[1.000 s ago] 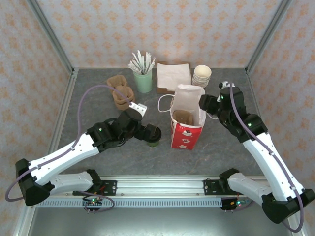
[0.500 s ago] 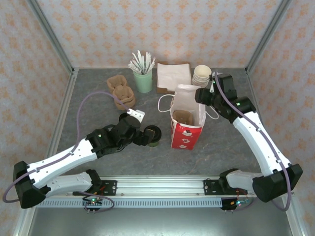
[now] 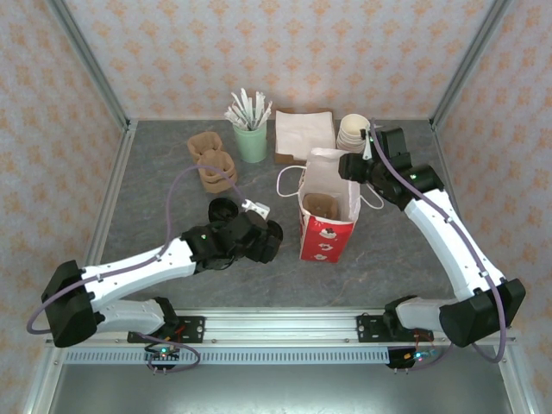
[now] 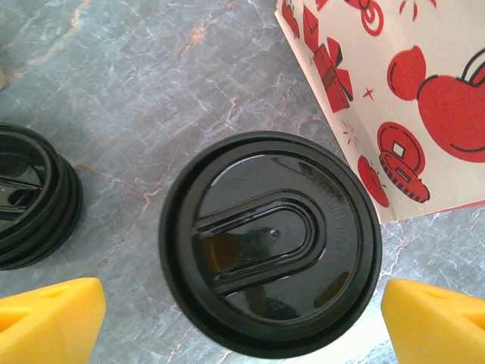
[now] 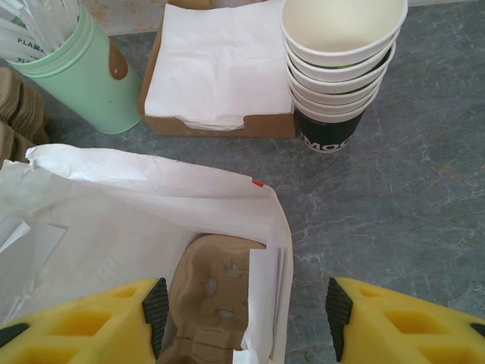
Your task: Pack the takeout coffee
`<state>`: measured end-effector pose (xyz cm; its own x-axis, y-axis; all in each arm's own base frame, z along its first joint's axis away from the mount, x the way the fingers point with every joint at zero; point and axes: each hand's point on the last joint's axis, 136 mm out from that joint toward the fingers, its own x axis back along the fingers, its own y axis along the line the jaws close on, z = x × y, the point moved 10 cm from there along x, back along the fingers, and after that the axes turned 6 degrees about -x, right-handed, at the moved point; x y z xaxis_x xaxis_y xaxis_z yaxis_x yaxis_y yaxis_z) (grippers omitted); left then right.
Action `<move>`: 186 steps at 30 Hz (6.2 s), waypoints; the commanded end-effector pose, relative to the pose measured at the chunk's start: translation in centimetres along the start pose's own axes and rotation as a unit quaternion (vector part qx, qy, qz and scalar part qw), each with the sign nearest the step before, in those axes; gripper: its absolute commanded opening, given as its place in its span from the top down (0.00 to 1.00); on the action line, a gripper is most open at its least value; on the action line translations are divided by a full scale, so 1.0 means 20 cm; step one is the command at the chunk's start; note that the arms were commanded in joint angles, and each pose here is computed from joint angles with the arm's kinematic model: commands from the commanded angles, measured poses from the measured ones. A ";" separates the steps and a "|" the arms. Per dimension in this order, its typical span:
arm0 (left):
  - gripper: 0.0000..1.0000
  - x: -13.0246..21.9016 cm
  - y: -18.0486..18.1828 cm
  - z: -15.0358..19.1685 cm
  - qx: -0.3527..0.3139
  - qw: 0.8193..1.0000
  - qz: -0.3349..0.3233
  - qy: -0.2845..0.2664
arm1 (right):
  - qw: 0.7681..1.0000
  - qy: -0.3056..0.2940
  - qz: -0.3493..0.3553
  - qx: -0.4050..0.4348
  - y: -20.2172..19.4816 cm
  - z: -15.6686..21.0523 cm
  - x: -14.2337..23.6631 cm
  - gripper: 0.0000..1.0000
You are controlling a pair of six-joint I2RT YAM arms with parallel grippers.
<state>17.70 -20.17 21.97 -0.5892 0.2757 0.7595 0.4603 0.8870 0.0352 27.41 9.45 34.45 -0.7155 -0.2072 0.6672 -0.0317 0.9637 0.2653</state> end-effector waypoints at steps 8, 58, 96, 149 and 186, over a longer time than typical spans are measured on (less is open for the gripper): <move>0.10 -0.02 -0.05 -0.10 0.022 0.999 -0.026 -0.012 | 1.000 -0.008 -0.003 0.002 0.00 -0.03 0.03 0.41; 0.18 -0.13 -0.11 -0.05 0.020 0.996 -0.068 0.050 | 1.000 0.001 0.004 0.004 -0.01 -0.02 0.06 0.43; 0.31 0.25 0.00 -0.25 0.058 0.996 -0.059 -0.026 | 0.998 0.017 0.001 -0.064 -0.04 0.06 0.13 0.49; 0.30 1.04 0.14 -0.70 0.036 0.986 -0.032 -0.158 | 0.959 0.049 -0.068 -0.269 0.51 0.36 -0.03 0.82; 0.33 0.81 0.09 -0.71 0.042 0.984 -0.039 -0.166 | 0.953 0.064 -0.287 0.069 0.38 -0.12 -0.10 0.43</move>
<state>18.86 -20.82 41.49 -0.7523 0.3001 0.5865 0.4030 0.9139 0.0494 30.50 16.59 35.03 -0.4569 -0.6850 0.5674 -0.4089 0.7283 0.5500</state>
